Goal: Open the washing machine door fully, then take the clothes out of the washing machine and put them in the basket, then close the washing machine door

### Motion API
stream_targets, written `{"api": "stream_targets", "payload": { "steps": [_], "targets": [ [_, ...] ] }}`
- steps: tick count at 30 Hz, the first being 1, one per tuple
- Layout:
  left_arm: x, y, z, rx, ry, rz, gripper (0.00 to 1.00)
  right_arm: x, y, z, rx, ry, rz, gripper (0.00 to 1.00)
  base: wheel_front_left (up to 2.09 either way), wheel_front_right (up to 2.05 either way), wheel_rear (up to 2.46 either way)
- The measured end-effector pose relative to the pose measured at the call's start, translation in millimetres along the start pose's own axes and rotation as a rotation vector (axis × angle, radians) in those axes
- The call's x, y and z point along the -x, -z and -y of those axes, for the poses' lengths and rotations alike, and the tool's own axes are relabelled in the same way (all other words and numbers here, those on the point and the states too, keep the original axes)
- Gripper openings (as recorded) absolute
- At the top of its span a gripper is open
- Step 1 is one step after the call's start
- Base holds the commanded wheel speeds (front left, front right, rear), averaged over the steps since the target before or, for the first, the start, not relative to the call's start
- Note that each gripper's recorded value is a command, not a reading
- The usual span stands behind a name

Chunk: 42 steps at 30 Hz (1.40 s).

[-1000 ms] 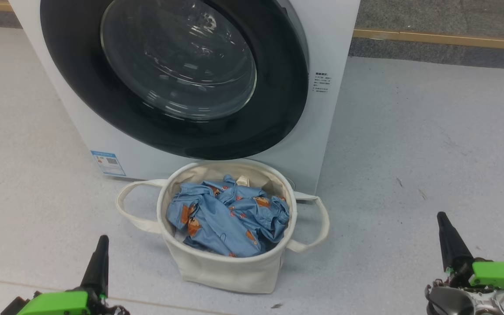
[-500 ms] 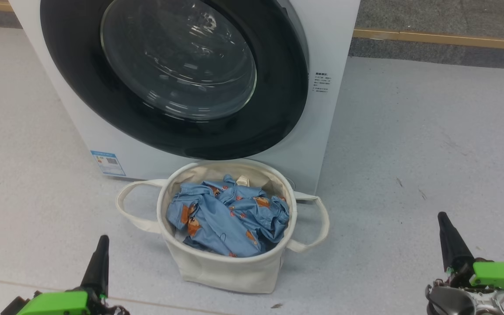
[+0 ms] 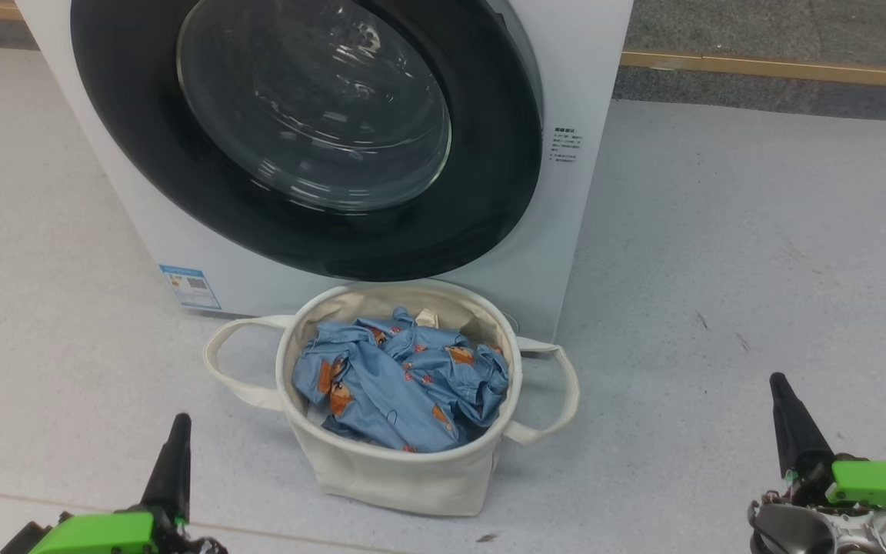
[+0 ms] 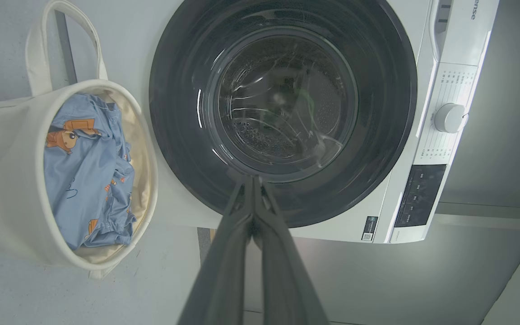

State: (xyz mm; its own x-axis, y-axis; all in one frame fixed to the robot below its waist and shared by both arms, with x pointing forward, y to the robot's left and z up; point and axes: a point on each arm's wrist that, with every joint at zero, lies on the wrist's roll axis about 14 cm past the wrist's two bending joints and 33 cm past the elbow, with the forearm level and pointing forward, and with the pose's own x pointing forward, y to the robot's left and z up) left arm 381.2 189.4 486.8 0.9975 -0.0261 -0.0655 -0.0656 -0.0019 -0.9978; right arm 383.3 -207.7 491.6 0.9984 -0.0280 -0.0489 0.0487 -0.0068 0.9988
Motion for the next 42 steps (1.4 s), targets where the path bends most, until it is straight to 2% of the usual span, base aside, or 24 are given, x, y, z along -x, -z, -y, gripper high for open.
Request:
{"api": "stream_targets", "payload": {
  "steps": [42],
  "targets": [
    [0.0,-0.3,0.0,0.003,0.0,0.002,0.0,0.2,1.1,0.4,-0.008,0.0,-0.001,0.0,0.0,0.0,0.0]
  ]
}}
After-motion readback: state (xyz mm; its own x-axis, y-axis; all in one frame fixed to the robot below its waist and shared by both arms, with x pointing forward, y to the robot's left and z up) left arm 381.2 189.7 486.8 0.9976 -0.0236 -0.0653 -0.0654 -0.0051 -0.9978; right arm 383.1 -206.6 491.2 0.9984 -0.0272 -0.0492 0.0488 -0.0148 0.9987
